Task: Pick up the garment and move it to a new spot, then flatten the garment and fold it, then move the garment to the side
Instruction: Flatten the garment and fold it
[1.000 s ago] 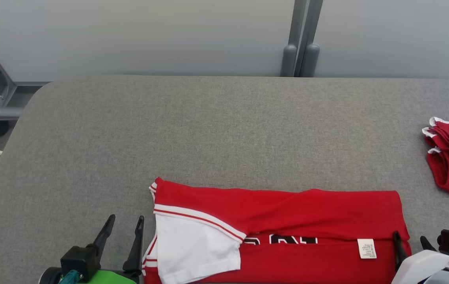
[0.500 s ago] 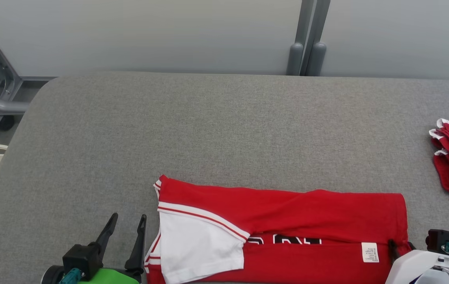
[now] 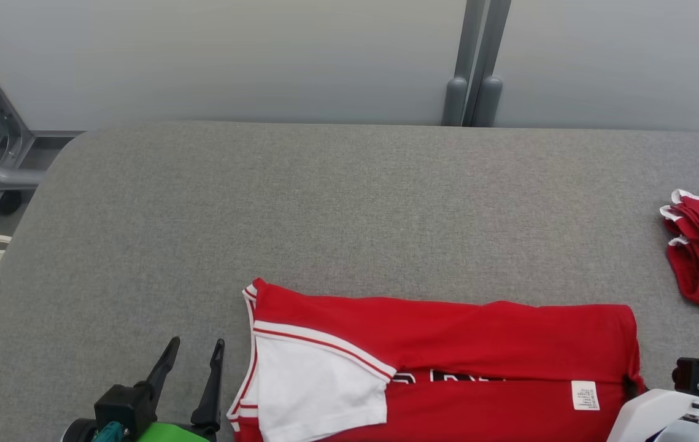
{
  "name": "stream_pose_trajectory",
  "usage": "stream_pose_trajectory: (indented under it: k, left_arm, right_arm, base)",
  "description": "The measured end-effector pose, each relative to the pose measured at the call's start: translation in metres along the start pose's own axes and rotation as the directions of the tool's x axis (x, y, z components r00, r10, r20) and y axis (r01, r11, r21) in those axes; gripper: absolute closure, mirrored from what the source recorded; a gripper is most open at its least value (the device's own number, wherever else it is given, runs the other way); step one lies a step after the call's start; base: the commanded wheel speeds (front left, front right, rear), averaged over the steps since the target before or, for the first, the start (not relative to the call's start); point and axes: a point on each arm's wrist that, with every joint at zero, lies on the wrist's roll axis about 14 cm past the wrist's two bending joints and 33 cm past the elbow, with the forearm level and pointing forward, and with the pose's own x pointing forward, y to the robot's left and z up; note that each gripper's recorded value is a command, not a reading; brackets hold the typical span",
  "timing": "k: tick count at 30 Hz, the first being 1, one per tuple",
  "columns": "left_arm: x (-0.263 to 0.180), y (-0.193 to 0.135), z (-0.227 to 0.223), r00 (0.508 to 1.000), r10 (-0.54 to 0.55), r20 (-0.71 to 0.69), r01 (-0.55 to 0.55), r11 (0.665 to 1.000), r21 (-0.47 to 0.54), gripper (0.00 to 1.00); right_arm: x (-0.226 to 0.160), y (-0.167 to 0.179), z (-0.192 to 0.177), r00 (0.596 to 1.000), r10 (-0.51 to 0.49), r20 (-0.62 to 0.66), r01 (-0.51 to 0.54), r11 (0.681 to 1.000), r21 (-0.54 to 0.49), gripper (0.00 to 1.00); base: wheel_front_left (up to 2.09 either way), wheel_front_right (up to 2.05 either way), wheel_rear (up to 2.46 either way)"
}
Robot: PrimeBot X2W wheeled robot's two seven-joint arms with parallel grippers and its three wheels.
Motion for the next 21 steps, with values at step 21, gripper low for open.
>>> stream_pose_trajectory:
  k: [21]
  left_arm:
    - [0.0,-0.013,0.001,0.999,-0.044,0.004,0.044,0.999,0.0,0.0]
  right_arm:
    - [-0.05,-0.095,0.072,0.944,-0.266,0.196,0.276,0.961,-0.026,1.0]
  base:
    - [0.0,0.0,0.0]
